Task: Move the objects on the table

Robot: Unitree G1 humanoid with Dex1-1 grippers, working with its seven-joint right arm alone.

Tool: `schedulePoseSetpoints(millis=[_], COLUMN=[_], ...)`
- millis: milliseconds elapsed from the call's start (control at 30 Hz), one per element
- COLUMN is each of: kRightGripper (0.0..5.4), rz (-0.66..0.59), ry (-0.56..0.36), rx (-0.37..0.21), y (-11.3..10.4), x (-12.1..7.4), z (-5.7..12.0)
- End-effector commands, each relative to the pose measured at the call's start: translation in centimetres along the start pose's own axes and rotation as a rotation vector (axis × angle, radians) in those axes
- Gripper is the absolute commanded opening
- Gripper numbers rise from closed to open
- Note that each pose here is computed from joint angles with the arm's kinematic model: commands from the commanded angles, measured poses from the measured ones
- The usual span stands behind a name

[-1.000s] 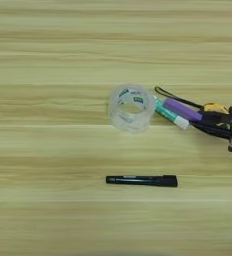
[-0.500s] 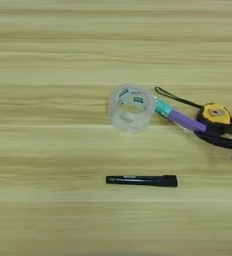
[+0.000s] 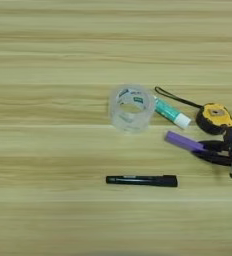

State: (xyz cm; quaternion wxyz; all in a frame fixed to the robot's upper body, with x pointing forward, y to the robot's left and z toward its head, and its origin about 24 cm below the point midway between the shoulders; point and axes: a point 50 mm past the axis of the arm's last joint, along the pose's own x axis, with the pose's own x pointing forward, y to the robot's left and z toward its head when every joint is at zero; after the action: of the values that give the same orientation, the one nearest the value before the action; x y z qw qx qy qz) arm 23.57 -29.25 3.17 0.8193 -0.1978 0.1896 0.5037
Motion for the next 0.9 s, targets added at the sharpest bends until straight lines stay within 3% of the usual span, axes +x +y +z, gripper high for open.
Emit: schedulePoseSetpoints(millis=[33,333,900], kRightGripper=[0.79,0.79,3.22], rz=[-0.057,-0.057,-0.06], ry=[-0.004,0.001,-0.016], rx=[-0.087,-0.084,-0.096], y=[-1.49,-1.4,-1.56], x=[-0.94,-0.88,-0.67], z=[1.72,1.56,1.99])
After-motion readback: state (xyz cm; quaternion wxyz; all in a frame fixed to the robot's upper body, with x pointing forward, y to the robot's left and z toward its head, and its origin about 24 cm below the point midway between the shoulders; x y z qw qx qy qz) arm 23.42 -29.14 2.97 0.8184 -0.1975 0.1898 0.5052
